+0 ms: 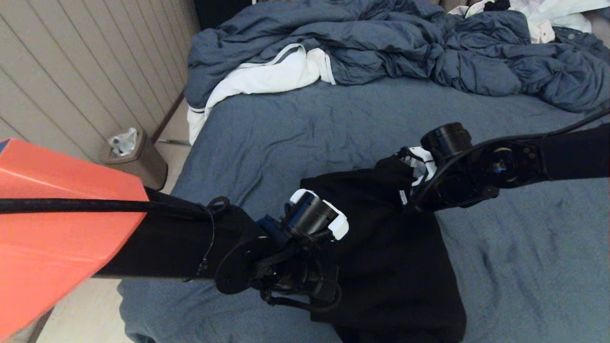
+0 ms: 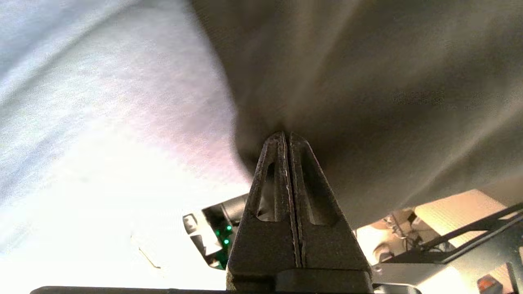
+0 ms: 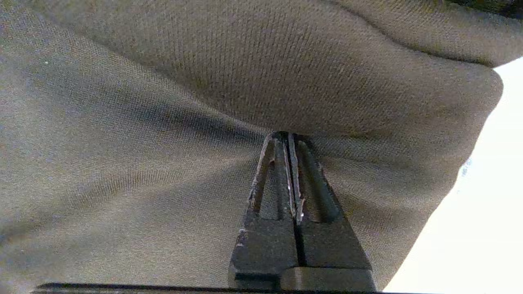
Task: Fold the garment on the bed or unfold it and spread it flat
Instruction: Fold the black sweatshirt, then unfold the black sweatshirt
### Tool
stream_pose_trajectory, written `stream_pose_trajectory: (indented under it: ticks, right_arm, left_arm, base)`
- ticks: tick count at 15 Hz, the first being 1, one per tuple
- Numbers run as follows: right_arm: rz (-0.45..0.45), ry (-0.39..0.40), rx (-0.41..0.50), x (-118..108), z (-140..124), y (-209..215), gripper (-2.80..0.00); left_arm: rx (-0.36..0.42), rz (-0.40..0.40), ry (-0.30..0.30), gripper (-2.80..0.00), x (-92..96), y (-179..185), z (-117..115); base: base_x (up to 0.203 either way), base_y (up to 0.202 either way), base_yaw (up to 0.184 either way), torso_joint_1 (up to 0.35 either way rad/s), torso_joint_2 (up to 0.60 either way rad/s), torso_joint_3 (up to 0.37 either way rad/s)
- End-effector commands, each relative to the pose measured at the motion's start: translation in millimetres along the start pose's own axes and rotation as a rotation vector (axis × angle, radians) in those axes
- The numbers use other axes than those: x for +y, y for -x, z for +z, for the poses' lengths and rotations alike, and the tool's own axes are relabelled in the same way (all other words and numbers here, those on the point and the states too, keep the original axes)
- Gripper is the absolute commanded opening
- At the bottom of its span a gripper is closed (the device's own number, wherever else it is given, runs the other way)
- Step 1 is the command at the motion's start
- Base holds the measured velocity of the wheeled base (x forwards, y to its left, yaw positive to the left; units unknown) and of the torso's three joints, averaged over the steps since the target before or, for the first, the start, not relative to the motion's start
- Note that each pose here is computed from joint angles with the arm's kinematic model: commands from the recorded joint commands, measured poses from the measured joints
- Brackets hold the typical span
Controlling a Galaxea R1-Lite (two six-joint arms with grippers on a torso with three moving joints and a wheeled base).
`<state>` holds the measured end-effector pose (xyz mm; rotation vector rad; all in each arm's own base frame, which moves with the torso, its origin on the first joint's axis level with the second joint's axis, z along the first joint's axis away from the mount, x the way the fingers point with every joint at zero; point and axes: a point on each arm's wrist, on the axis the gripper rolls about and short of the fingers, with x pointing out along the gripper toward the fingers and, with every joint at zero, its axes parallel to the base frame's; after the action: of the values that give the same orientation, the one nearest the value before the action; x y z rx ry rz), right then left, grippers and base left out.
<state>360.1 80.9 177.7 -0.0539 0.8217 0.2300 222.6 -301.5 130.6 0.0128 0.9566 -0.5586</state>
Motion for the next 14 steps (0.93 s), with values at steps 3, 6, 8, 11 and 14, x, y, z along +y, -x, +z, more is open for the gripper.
stream_pose_trajectory:
  ticks: [3,6,8,11,14]
  right_arm:
    - [0.000,-0.002,-0.007,-0.8,-0.6,6.8,-2.80]
    - [0.006,-0.001,-0.058,1.0,2.1,32.1,-2.80]
    - [0.017,0.004,-0.099,5.6,0.4,55.7,-2.80]
    - [0.038,0.019,-0.190,13.7,-4.1,102.4,-2.80]
    - [0.044,0.019,-0.266,14.6,-15.6,151.8,-2.80]
  left_arm:
    - [-0.031,-0.008,0.013,-2.80,4.2,16.0,1.9]
    - [-0.091,-0.033,0.027,-2.80,5.5,39.6,11.5]
    - [-0.153,-0.044,0.046,-2.80,10.5,63.4,20.2]
    - [-0.265,0.096,0.088,-2.80,43.6,86.2,34.8]
    - [-0.380,0.188,0.177,-2.80,94.2,130.8,45.9]
  base:
    - [0.000,0.000,0.000,0.000,0.00,0.000]
    - [0.000,0.000,0.000,0.000,0.00,0.000]
    - [0.000,0.000,0.000,0.000,0.00,0.000]
    - [0.000,0.000,0.000,0.000,0.00,0.000]
    - [0.000,0.000,0.000,0.000,0.00,0.000]
